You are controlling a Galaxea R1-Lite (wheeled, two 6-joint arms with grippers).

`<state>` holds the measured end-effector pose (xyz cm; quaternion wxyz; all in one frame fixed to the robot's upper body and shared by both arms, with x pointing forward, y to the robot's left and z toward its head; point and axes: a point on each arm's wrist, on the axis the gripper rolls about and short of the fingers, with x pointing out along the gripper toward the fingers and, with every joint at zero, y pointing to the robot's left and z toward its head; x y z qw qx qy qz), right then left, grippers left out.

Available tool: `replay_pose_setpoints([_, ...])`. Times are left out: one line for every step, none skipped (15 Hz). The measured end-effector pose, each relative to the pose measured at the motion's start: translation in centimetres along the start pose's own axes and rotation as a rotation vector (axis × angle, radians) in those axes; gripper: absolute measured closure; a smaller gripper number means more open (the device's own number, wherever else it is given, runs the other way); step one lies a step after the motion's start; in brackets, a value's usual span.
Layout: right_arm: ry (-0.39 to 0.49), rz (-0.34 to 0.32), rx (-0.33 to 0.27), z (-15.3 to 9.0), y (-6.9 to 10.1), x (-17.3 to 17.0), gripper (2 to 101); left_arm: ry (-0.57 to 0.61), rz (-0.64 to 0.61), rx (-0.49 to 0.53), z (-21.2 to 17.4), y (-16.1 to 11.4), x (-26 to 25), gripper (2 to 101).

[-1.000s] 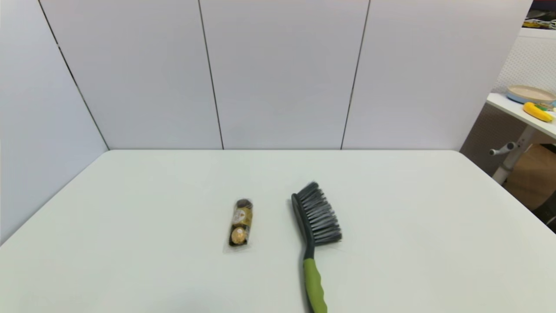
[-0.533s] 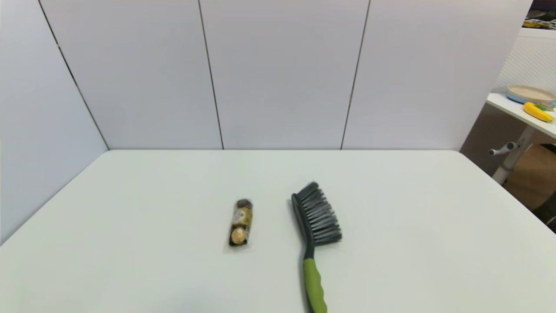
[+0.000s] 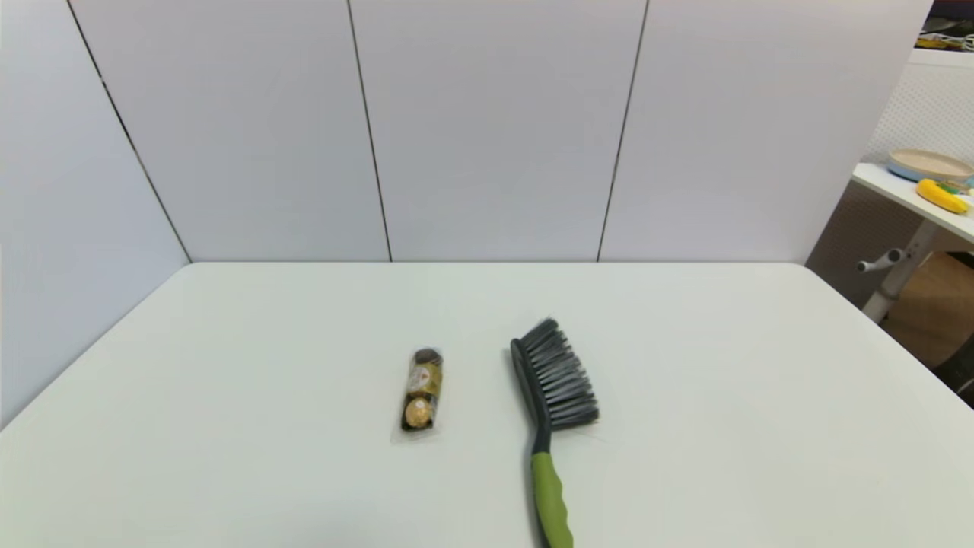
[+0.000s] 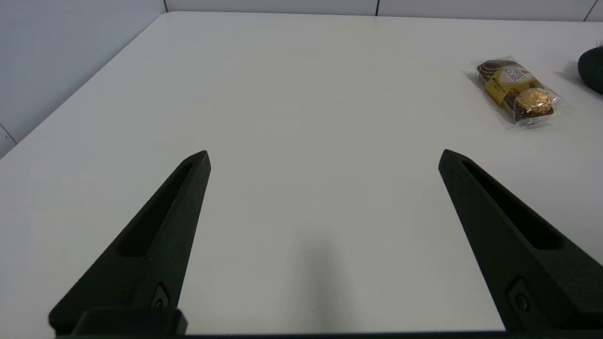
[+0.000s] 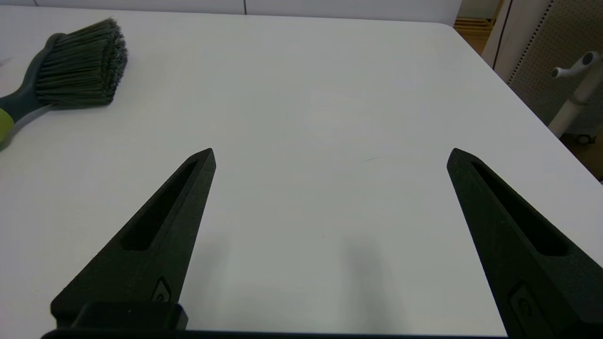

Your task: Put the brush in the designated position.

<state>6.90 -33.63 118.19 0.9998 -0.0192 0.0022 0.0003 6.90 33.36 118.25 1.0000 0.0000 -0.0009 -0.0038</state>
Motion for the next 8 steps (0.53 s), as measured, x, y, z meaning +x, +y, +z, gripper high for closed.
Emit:
replay_pose_setpoints([0.000,-0.001,0.006,0.00,0.00,0.00,5.0,0.000,0.000,0.000,0.00,0.00,0.00,5.4])
replay_pose_setpoints([0.000,-0.004,0.016,0.00,-0.01,0.00,5.0,0.000,0.000,0.000,0.00,0.00,0.00,5.4])
replay_pose_setpoints([0.001,-0.006,0.031,0.00,-0.01,0.00,5.0,0.000,0.000,0.000,0.00,0.00,0.00,5.4])
replay_pose_setpoints([0.001,-0.006,0.038,0.00,-0.01,0.00,5.0,0.000,0.000,0.000,0.00,0.00,0.00,5.4])
replay_pose_setpoints([0.001,-0.006,0.039,0.00,-0.01,0.00,5.0,0.000,0.000,0.000,0.00,0.00,0.00,5.4])
replay_pose_setpoints([0.000,-0.006,0.037,0.00,-0.01,0.00,5.0,0.000,0.000,0.000,0.00,0.00,0.00,5.4])
replay_pose_setpoints([0.000,-0.007,0.038,0.00,-0.02,0.00,5.0,0.000,0.000,0.000,0.00,0.00,0.00,5.4])
replay_pose_setpoints([0.000,-0.006,0.037,0.00,-0.01,0.00,5.0,0.000,0.000,0.000,0.00,0.00,0.00,5.4])
